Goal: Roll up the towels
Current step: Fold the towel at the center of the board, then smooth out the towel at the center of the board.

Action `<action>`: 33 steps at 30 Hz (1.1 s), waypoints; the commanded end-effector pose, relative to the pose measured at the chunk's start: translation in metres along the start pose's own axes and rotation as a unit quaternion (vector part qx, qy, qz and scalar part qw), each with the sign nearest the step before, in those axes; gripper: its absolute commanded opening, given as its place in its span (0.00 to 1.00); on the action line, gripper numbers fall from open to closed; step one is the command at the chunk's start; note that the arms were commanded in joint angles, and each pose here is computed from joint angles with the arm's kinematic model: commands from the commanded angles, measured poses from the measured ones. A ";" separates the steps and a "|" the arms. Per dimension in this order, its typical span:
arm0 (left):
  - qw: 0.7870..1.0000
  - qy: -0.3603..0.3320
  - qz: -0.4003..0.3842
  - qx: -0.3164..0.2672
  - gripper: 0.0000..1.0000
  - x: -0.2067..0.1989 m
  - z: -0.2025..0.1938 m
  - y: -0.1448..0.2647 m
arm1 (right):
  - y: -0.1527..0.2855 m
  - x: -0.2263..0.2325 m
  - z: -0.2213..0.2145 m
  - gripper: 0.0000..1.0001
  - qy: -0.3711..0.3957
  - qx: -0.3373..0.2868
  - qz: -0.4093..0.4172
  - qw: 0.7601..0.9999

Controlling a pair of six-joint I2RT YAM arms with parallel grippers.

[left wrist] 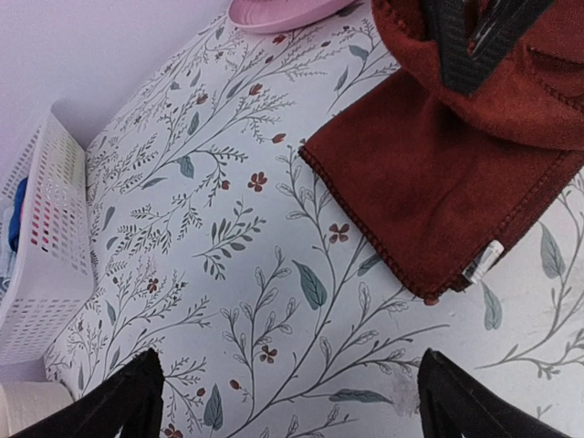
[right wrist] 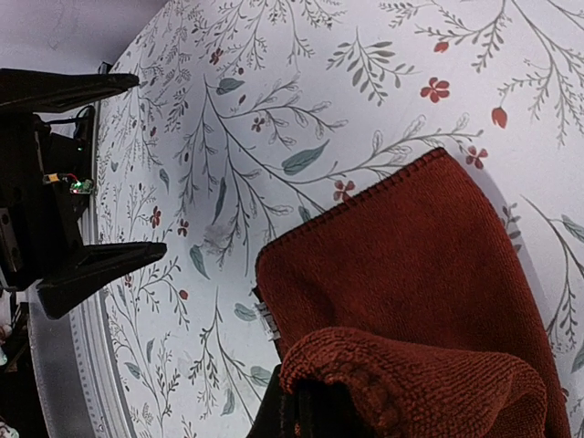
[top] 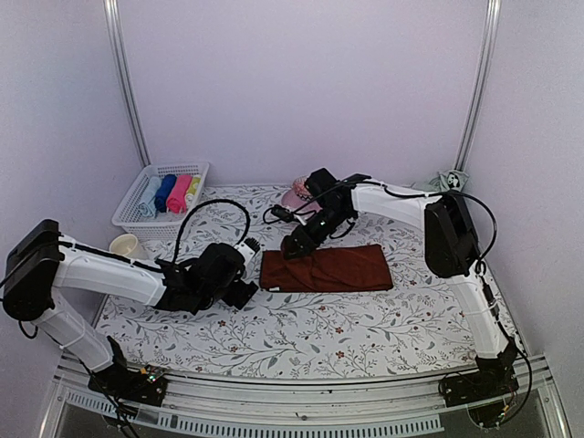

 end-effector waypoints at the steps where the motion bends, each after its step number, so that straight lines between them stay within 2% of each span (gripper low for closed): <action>1: 1.000 0.006 0.005 -0.001 0.97 0.003 0.004 -0.002 | -0.006 0.008 0.017 0.02 0.018 -0.022 0.015 0.999; 6: 1.000 0.007 0.002 -0.002 0.97 0.002 0.004 -0.002 | -0.013 0.003 0.015 0.03 0.012 -0.020 0.014 1.000; 7: 1.000 0.007 0.001 -0.001 0.97 0.002 0.004 -0.002 | -0.014 0.003 0.014 0.06 0.011 -0.019 0.014 1.000; 10: 1.000 0.006 0.001 0.000 0.97 0.002 0.004 -0.002 | -0.012 0.009 0.017 0.37 0.020 -0.026 0.034 0.999; 14: 1.000 0.007 0.002 0.001 0.97 0.001 0.003 -0.003 | 0.010 0.039 0.028 0.50 0.052 -0.053 0.111 0.991; 18: 1.000 0.006 0.000 0.002 0.97 0.001 0.002 -0.005 | 0.035 0.067 0.036 0.54 0.094 -0.072 0.155 0.981; 20: 1.000 0.005 -0.002 0.006 0.97 -0.001 0.001 -0.006 | 0.053 0.080 0.041 0.54 0.124 -0.081 0.143 0.979; 28: 1.000 0.013 -0.006 0.002 0.97 0.000 0.003 -0.005 | 0.044 0.023 0.023 0.55 0.101 -0.045 -0.038 0.993; 33: 1.000 0.014 -0.003 0.000 0.97 0.002 0.002 -0.004 | 0.023 0.009 -0.001 0.56 0.063 -0.002 -0.027 0.998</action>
Point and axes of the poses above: each gripper's point midway between its finger pads, its own y axis back along the fingers, its own x axis along the line the jaws close on, z = x × y, the point moved 7 cm from there along y, back along the fingers, and after that the axes turned 4 degrees about y, right-handed, at the moved point
